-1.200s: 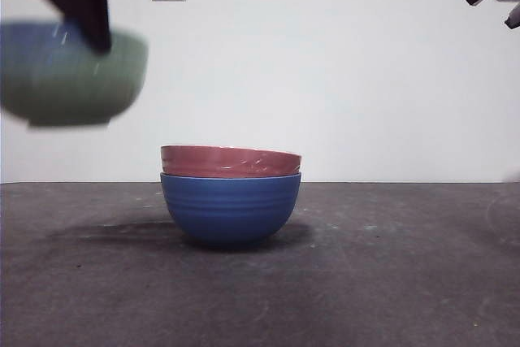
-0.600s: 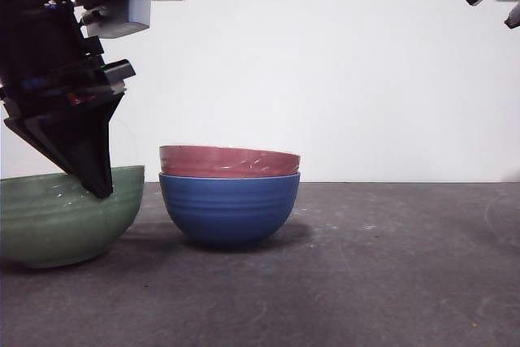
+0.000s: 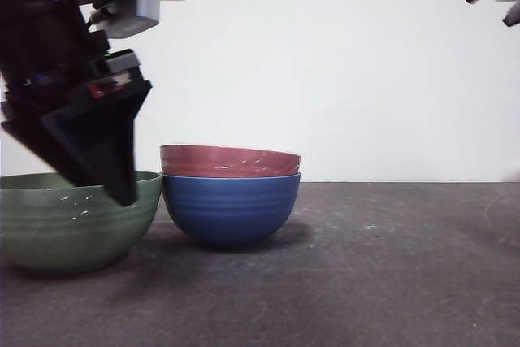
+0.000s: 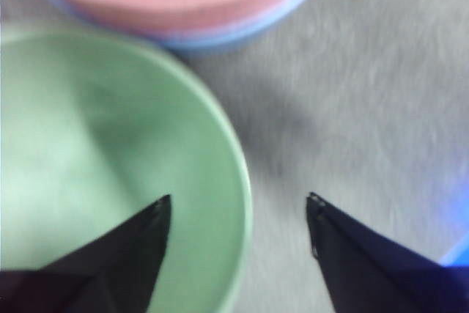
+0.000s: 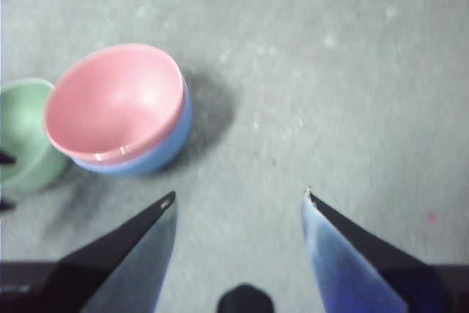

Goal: Pick up the green bowl on the top,put the green bowl on the left,pick up the red bowl in the middle,put the red bowl on the right

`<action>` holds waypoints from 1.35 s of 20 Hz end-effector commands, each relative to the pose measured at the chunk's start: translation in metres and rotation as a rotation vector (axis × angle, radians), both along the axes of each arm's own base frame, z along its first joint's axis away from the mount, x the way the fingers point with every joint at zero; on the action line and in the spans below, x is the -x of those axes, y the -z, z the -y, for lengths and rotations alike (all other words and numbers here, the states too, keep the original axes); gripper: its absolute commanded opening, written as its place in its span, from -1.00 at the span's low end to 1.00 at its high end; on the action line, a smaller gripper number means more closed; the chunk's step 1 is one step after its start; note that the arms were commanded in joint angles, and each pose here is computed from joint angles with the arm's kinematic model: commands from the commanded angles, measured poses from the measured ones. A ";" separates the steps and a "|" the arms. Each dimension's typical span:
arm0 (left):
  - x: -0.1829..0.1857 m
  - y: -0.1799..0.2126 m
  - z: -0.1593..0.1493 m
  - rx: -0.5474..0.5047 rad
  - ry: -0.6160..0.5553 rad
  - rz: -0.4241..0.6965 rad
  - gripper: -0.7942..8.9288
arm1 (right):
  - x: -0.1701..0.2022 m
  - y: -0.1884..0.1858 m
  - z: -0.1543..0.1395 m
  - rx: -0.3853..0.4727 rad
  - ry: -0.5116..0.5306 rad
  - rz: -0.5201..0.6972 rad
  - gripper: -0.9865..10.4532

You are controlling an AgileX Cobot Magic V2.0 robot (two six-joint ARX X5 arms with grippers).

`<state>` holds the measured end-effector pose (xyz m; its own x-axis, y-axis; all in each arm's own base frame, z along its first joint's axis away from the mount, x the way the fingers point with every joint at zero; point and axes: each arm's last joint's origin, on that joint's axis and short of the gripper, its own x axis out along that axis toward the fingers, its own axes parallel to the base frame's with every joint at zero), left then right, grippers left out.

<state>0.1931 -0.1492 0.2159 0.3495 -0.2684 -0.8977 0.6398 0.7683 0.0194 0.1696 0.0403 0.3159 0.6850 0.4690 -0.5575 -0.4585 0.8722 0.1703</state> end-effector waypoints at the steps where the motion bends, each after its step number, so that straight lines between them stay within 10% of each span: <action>1: 0.004 -0.020 -0.006 0.005 -0.031 0.002 -0.18 | -0.001 -0.006 -0.009 -0.062 -0.096 0.054 -0.34; 10: 0.061 -0.112 -0.061 0.202 -0.136 0.246 -0.18 | -0.038 -0.032 -0.084 -0.008 -0.429 0.035 -0.34; 19: 0.099 -0.118 -0.123 -0.019 -0.480 0.328 -0.18 | -0.072 -0.020 -0.182 0.280 -0.622 -0.052 -0.34; 27: 0.106 -0.117 -0.124 0.075 -0.434 0.263 -0.19 | -0.090 0.051 -0.238 0.431 -0.735 -0.174 -0.34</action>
<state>0.0875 -0.0253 0.3324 0.6487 -0.1026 -0.7541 0.2377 0.9686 0.0727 0.2588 0.2772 0.2680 0.1812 0.4869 -0.8545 -0.9248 0.3800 0.0204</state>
